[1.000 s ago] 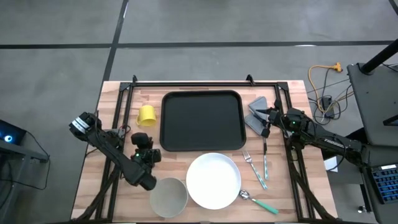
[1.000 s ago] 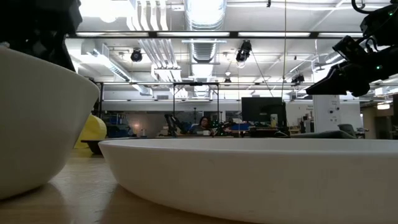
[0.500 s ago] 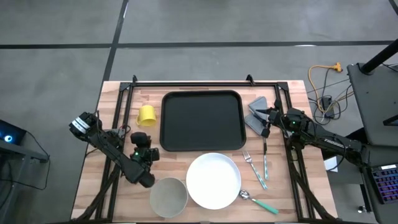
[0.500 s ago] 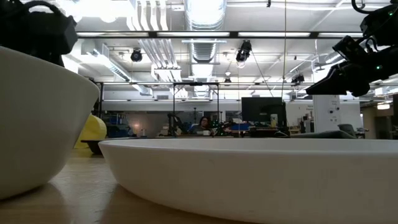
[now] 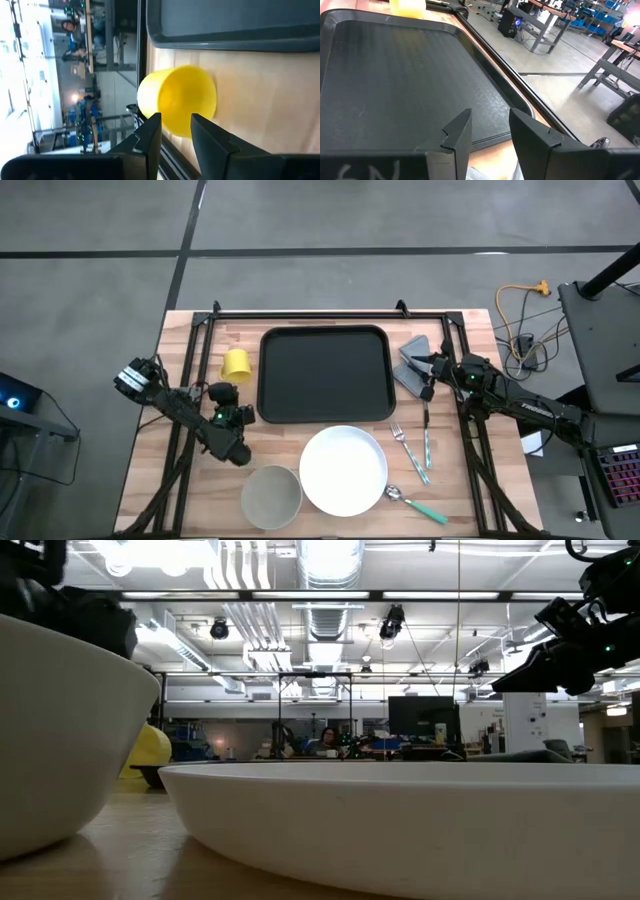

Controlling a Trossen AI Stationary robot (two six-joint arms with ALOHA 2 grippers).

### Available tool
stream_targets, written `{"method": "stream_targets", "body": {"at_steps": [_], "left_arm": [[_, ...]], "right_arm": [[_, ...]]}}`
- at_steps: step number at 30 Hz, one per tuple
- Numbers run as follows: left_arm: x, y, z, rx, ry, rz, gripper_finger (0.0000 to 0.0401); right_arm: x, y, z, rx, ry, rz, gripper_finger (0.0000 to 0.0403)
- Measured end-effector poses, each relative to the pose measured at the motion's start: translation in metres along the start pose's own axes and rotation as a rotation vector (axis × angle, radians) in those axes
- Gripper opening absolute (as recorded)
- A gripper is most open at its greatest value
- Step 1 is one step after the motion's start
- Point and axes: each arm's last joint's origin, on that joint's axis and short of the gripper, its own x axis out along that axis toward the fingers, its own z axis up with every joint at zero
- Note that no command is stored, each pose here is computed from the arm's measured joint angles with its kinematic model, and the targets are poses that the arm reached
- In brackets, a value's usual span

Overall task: Set up tray
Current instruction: Put the yellow mug on the top left of the black serving tray

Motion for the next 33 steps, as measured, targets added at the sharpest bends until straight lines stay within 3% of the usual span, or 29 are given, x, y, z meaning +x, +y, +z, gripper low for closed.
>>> {"method": "stream_targets", "body": {"at_steps": [17, 33], "left_arm": [[0.028, 0.012, 0.012, -0.074, 0.142, 0.017, 0.0091], [0.039, 0.014, 0.018, -0.111, 0.176, -0.002, 0.0091]], "right_arm": [[0.000, 0.000, 0.000, 0.000, 0.000, 0.000, 0.0123], [0.000, 0.000, 0.000, 0.000, 0.000, 0.000, 0.0123]]}}
